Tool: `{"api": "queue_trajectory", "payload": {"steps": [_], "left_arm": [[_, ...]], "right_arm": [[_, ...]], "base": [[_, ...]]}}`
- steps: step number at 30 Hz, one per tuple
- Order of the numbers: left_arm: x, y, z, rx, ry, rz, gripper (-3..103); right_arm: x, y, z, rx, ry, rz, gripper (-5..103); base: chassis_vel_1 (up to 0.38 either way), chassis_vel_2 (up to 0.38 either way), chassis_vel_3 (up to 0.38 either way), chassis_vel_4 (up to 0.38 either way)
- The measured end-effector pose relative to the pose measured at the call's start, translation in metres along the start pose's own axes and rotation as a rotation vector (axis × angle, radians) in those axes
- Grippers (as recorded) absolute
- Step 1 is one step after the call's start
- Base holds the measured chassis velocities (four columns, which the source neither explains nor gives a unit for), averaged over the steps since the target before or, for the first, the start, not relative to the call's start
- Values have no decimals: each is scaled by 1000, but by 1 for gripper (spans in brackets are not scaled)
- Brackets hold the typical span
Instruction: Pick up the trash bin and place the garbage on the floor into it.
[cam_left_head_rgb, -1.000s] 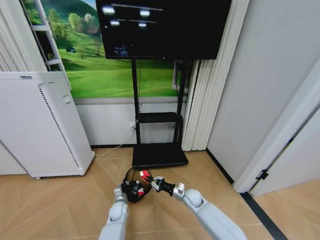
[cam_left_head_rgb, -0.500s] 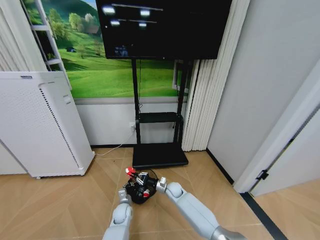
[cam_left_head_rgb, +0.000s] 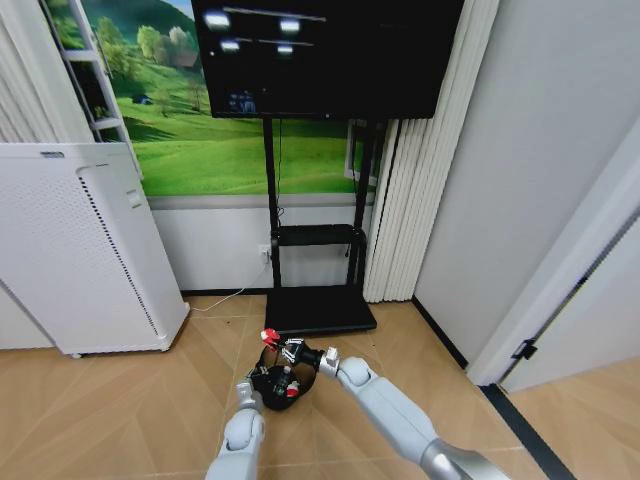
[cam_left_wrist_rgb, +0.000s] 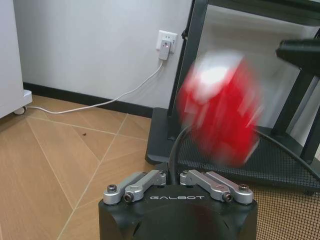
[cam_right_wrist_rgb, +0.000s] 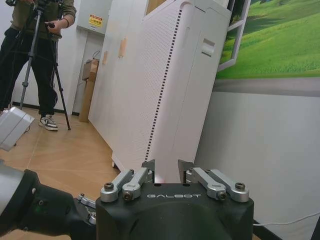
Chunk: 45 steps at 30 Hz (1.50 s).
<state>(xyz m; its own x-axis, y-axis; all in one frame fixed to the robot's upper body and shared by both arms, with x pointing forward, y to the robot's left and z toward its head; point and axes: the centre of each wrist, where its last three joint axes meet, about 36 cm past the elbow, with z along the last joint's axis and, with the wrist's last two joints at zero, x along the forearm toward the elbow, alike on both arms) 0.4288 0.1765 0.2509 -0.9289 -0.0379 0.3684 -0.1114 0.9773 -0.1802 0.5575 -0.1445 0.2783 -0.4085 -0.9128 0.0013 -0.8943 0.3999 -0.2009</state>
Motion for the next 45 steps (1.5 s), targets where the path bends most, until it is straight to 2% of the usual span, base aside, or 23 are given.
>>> {"api": "queue_trajectory", "payload": {"steps": [2,3,5,6,8,9,12,13,17,21,25,34,37,41,45], "left_arm": [[1,1,1,1,2,-2,6],[1,1,1,1,2,-2,6],[3,3,1,2,2,-6,6],[3,3,1,2,2,-6,6],[5,3,1,2,0,-6,6],[5,3,1,2,0,-6,6],[9,5,-1,6,-10,-11,6],[9,5,-1,6,-10,-11,6],[18,10,-5,5,-26,-18,6],[21,13,-5,-3,-33,-24,6],[25,17,-4,-18,-47,-35,6],[40,22,-4,-16,-70,-62,6],[45,26,-2,-28,-75,-67,6],[55,41,-1,-32,-91,-98,6],[74,61,-4,-41,-141,-139,6]], "right_arm": [[2,-1,2,9,4,5,35],[2,-1,2,9,4,5,35],[3,-4,4,22,8,16,46],[3,-4,4,22,8,16,46],[3,-4,6,34,7,30,57],[3,-4,6,34,7,30,57],[6,-6,9,38,-3,76,74],[6,-6,9,38,-3,76,74],[19,-12,18,31,-7,165,95],[24,-13,21,31,-6,200,99],[35,-17,26,70,-3,252,100],[62,-22,34,56,8,400,100],[81,-25,39,37,19,459,100],[104,-27,47,-3,26,534,100],[139,-24,57,-58,45,632,100]], "base": [[0,0,0,0],[0,0,0,0],[0,0,0,0],[0,0,0,0],[0,0,0,0],[0,0,0,0],[0,0,0,0],[0,0,0,0],[0,0,0,0],[0,0,0,0],[0,0,0,0],[0,0,0,0],[0,0,0,0],[0,0,0,0],[0,0,0,0]]}}
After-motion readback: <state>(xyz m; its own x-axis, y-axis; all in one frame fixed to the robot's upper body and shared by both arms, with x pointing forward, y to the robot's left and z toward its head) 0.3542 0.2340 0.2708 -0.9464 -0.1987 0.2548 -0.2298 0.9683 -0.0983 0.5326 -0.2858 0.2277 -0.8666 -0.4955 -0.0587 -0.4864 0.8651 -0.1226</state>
